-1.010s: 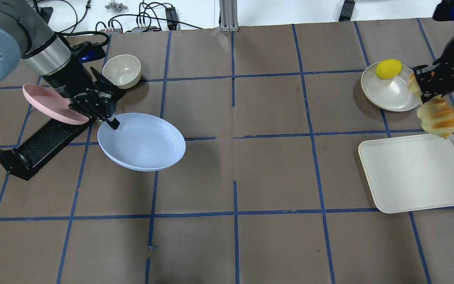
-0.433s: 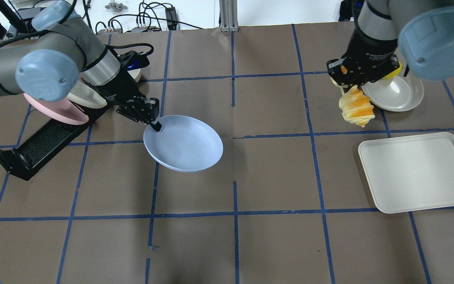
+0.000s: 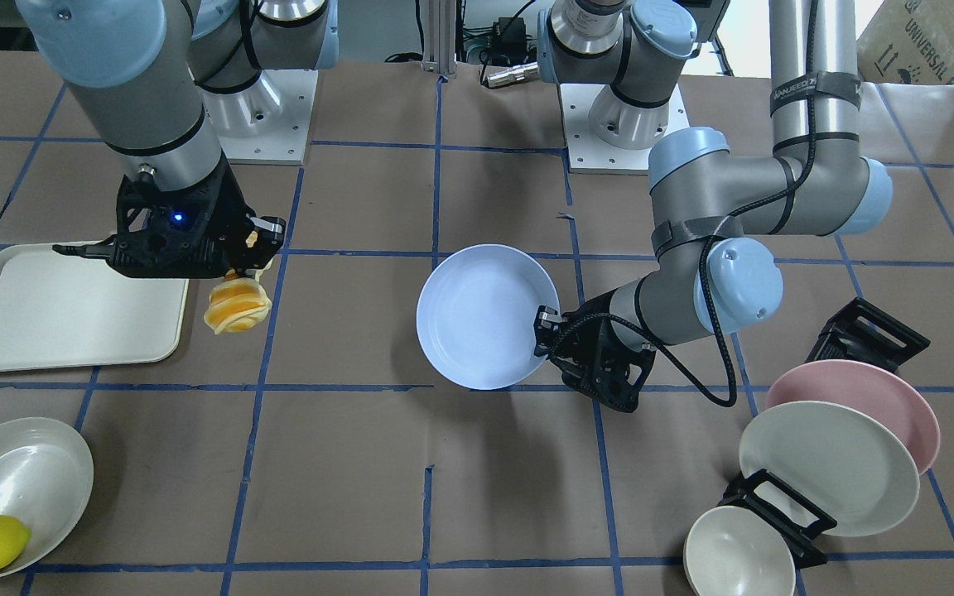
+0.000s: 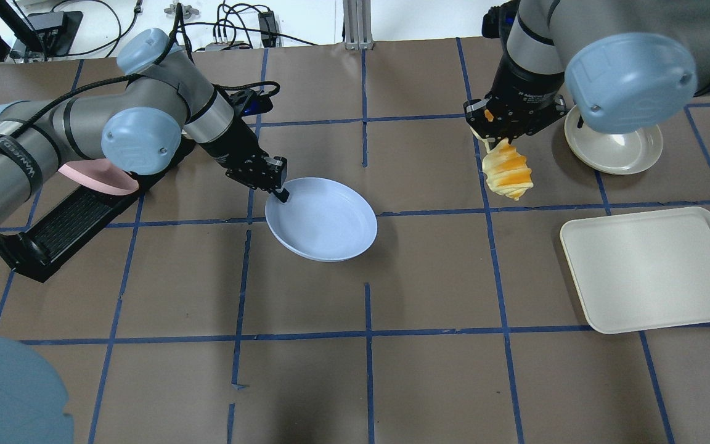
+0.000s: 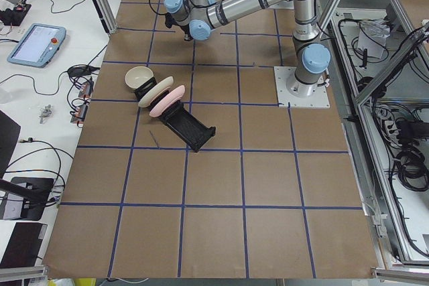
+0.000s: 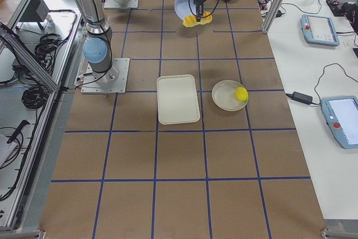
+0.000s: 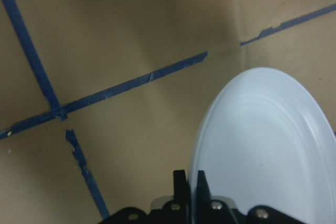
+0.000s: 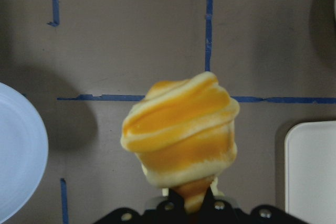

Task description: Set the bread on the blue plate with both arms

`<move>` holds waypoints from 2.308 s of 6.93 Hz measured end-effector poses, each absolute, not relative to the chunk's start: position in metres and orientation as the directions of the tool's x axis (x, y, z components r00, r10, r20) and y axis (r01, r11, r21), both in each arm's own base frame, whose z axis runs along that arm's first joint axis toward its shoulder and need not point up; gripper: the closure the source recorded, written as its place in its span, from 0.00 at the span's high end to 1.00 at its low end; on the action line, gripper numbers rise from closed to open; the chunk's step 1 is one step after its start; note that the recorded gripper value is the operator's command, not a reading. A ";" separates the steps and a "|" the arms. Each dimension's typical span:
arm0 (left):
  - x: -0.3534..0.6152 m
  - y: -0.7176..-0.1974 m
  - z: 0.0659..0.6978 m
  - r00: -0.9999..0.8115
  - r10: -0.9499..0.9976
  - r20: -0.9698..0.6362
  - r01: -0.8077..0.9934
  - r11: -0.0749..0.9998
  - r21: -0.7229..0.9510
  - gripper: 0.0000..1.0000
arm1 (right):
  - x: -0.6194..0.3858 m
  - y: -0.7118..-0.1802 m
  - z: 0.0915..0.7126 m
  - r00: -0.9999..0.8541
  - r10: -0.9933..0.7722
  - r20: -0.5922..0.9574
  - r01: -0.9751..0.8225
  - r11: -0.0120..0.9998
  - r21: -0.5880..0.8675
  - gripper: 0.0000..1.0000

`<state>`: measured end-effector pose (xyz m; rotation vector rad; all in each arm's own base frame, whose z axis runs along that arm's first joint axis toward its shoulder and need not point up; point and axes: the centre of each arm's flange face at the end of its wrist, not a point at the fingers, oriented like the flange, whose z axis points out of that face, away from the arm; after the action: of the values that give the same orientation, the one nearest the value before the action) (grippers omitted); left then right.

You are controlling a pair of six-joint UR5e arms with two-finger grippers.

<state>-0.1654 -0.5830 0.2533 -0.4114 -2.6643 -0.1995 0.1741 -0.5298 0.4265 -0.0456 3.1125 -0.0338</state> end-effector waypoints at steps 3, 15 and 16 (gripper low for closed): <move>-0.193 -0.597 0.224 -0.833 0.309 0.459 0.344 0.939 -0.007 0.14 | 0.220 -0.536 0.397 -0.996 -0.062 -0.059 -0.061 0.998 -0.021 0.06; -0.124 -0.593 0.322 -0.969 0.144 0.200 0.141 0.990 -0.028 1.00 | 0.352 -0.550 0.263 -0.997 -0.074 0.005 -0.075 0.994 -0.075 0.06; -0.118 -0.583 0.345 -0.980 0.144 0.137 0.145 0.989 -0.009 1.00 | 0.359 -0.547 0.252 -0.998 -0.068 0.007 -0.068 0.996 -0.063 0.06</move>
<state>-0.1179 -0.5827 0.3447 -0.2185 -2.9956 -0.0017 0.3589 -0.5471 0.2517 -0.1065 3.1426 -0.0997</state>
